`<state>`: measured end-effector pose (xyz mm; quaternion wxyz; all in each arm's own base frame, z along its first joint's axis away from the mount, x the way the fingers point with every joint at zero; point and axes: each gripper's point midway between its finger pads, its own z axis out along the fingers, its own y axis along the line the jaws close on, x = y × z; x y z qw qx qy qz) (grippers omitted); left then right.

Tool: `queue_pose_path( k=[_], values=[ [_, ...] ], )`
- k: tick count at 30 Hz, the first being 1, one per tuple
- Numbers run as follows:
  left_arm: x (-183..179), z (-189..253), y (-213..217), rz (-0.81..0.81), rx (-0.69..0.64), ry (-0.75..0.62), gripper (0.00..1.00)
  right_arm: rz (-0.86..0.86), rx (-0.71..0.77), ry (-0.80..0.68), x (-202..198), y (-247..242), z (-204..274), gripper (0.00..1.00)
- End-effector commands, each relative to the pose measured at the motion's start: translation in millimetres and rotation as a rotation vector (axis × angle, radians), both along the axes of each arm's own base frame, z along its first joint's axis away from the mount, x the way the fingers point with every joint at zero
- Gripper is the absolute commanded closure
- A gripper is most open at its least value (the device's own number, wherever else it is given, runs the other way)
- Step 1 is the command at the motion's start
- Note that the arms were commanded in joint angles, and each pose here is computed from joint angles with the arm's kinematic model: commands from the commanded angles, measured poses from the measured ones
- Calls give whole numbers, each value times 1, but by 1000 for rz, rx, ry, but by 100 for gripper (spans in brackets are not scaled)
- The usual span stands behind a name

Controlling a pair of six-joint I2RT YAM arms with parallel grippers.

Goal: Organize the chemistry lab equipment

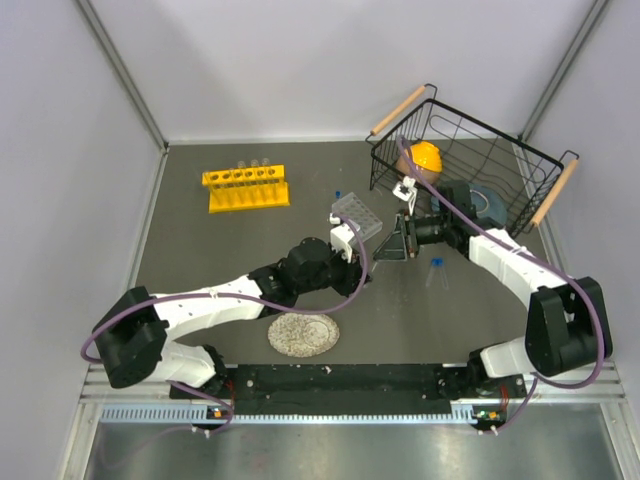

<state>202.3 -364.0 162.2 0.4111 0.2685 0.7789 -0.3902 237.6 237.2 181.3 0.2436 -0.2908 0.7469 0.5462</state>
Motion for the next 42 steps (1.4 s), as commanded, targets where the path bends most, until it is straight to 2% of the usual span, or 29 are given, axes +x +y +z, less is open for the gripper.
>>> queue_pose_path(
  k=[1,4,9,13,16,23,25,26,28,29,32,33,35,42],
  values=[
    [6,36,-9,-5,-75,-78,100,41,51,11,-3,5,7,72],
    [9,37,-6,18,-68,-86,100,51,59,18,-4,6,8,73],
    [13,36,-3,46,-53,-89,100,61,63,23,-6,7,8,69],
    [14,35,-2,54,-50,-87,100,67,59,27,-7,9,5,69],
    [14,36,-2,55,-52,-85,100,73,56,30,-8,10,4,72],
    [11,34,-4,40,-54,-73,96,83,61,21,-9,11,5,91],
    [11,34,-3,46,-53,-68,86,87,61,12,-9,11,5,95],
    [11,34,-2,52,-55,-60,70,88,61,8,-9,11,6,95],
    [9,34,3,64,-56,-57,55,86,57,-10,-9,10,6,96],
    [10,36,5,74,-61,-58,44,77,45,-14,-8,9,4,96],
    [14,38,23,156,-56,-68,32,50,6,-78,-2,6,2,96],
    [19,40,43,238,-40,-76,24,43,-23,-122,-1,2,-2,96],
    [20,44,61,286,-36,-91,18,22,-62,-177,4,-2,-5,96],
    [22,17,139,466,121,-30,12,-74,-181,-304,35,-12,-8,96]
  ],
)
